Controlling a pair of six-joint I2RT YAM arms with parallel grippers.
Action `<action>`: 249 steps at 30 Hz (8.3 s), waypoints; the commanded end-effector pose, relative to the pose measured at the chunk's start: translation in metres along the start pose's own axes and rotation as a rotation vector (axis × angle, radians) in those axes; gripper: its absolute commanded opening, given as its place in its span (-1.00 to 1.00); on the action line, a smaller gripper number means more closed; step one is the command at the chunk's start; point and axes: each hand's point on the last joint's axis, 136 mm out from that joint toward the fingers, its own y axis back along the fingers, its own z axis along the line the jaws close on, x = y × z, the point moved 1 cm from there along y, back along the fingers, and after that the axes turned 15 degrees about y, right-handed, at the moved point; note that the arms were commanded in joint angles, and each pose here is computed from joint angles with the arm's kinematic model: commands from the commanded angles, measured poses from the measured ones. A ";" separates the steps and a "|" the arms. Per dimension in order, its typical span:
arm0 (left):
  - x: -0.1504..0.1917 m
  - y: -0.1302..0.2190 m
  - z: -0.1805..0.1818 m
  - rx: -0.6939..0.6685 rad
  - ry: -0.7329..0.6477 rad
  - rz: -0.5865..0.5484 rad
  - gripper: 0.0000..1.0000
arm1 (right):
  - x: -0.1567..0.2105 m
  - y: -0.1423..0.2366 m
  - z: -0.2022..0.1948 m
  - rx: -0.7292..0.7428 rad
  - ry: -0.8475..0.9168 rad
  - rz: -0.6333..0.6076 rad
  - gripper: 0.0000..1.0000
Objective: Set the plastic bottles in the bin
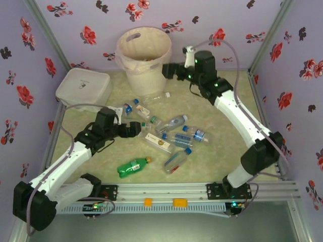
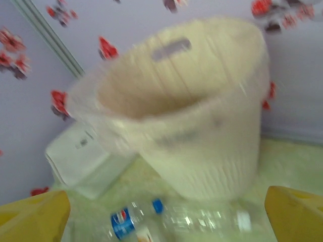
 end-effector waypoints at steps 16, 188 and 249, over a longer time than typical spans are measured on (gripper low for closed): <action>0.131 0.002 0.036 -0.307 -0.157 0.330 0.99 | 0.193 0.078 -0.061 0.422 -0.235 0.238 0.99; -0.124 0.011 -0.107 0.386 0.070 -0.447 0.99 | 0.296 0.099 -0.045 0.296 -0.201 0.840 0.98; -0.092 -0.062 -0.066 0.231 0.240 -0.329 0.99 | 0.353 0.085 -0.075 0.407 -0.167 1.009 0.21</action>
